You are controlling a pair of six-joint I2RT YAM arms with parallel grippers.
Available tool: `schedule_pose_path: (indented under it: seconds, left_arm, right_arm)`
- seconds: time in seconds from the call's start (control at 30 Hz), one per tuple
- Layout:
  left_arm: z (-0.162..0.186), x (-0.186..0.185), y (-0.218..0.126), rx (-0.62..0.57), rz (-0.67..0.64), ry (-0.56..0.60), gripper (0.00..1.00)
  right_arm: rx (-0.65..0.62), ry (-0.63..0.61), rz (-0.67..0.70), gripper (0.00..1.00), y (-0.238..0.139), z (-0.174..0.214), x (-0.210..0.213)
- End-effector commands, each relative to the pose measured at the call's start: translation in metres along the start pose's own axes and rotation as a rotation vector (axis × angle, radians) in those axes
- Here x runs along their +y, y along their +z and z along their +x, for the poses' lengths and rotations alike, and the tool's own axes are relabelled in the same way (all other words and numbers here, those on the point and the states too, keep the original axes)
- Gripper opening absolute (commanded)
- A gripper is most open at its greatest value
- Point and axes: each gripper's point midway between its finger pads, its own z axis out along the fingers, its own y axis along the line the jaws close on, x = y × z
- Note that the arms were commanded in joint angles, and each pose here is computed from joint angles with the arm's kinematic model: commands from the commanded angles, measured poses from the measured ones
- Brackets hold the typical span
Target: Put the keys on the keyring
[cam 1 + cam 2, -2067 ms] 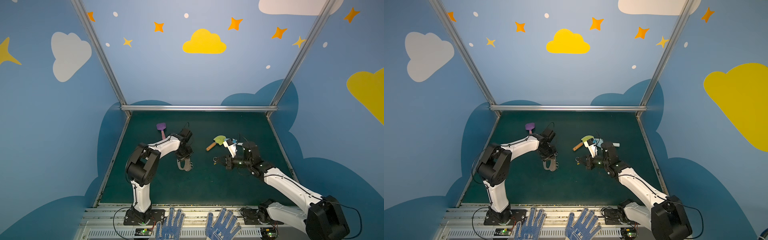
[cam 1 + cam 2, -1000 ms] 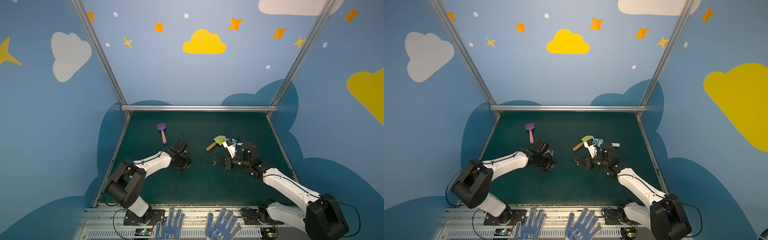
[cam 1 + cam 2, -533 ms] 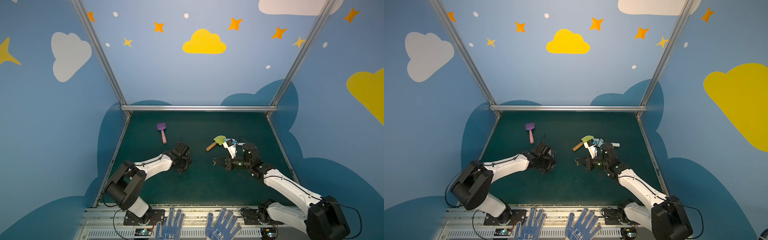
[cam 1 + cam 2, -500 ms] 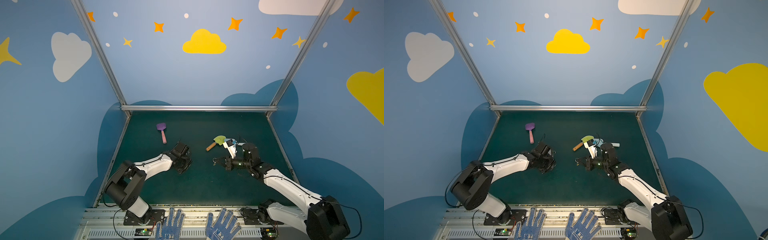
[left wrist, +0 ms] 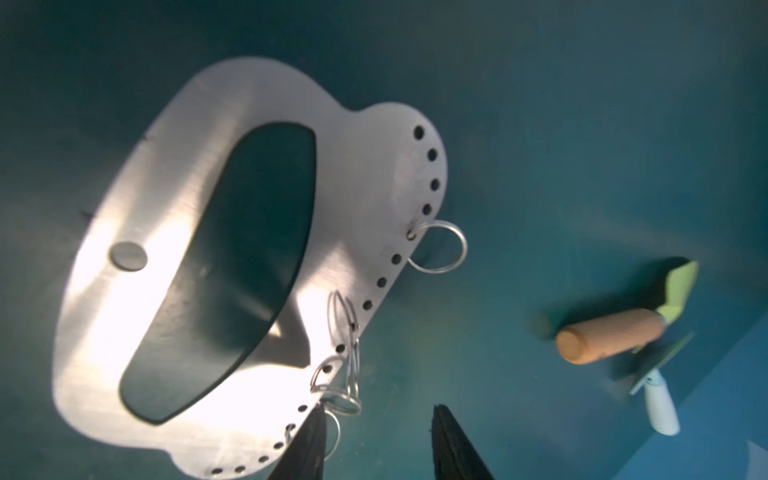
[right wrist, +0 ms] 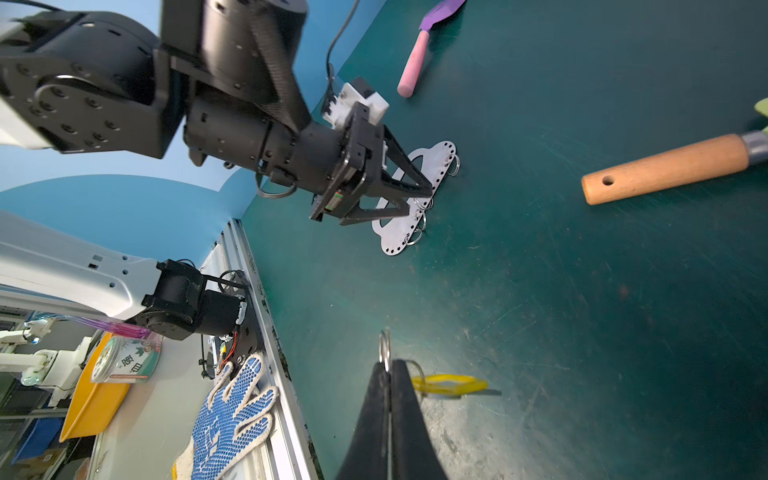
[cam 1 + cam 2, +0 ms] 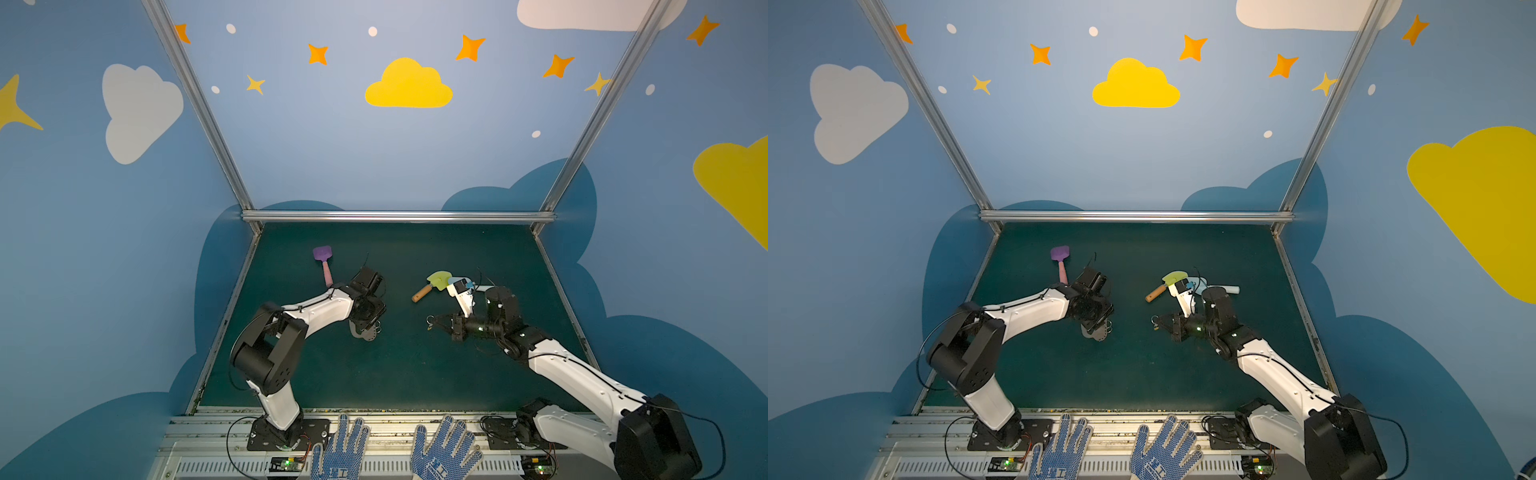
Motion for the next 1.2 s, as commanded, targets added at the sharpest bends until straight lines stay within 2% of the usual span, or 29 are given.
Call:
schedule_pose_path:
  seconds: [0.0, 0.23, 0.43, 0.53, 0.6, 0.7, 0.77, 0.8, 1.03, 1.1, 1.17]
  left_arm:
    - [0.005, 0.015, 0.003, 0.040, -0.092, 0.056, 0.45]
    - [0.007, 0.015, 0.012, 0.070, -0.154, 0.117, 0.44]
    - [0.008, 0.020, 0.019, 0.083, -0.179, 0.123, 0.28]
    - [0.006, 0.020, 0.016, 0.068, -0.185, 0.131, 0.28]
    - [0.006, 0.019, 0.015, 0.071, -0.180, 0.135, 0.22]
    - [0.006, 0.019, 0.014, 0.073, -0.179, 0.139, 0.18]
    - [0.007, 0.019, 0.014, 0.079, -0.177, 0.138, 0.09]
    - [0.008, 0.019, 0.013, 0.083, -0.177, 0.139, 0.07]
    - [0.008, 0.010, -0.003, 0.068, -0.134, 0.151, 0.09]
    - [0.007, 0.009, -0.007, 0.064, -0.128, 0.155, 0.13]
    - [0.007, 0.006, -0.009, 0.062, -0.116, 0.158, 0.08]
  right_arm:
    - [-0.005, -0.010, 0.010, 0.00, -0.003, 0.002, 0.000]
    - [-0.006, -0.010, 0.011, 0.00, -0.002, 0.001, 0.000]
    - [-0.012, -0.013, 0.016, 0.00, -0.004, 0.000, 0.000]
    - [-0.010, -0.010, 0.019, 0.00, -0.004, 0.001, -0.001]
    - [-0.010, -0.009, 0.019, 0.00, -0.003, 0.000, -0.001]
    - [-0.011, -0.010, 0.015, 0.00, -0.002, -0.002, -0.001]
    - [-0.009, -0.006, 0.016, 0.00, -0.002, -0.002, -0.002]
    - [-0.008, -0.005, 0.015, 0.00, -0.001, -0.002, -0.002]
    - [-0.009, -0.003, 0.012, 0.00, 0.000, -0.002, -0.002]
    - [-0.008, 0.001, 0.009, 0.00, 0.000, -0.002, -0.002]
    - [-0.009, 0.004, 0.006, 0.00, 0.001, -0.001, -0.001]
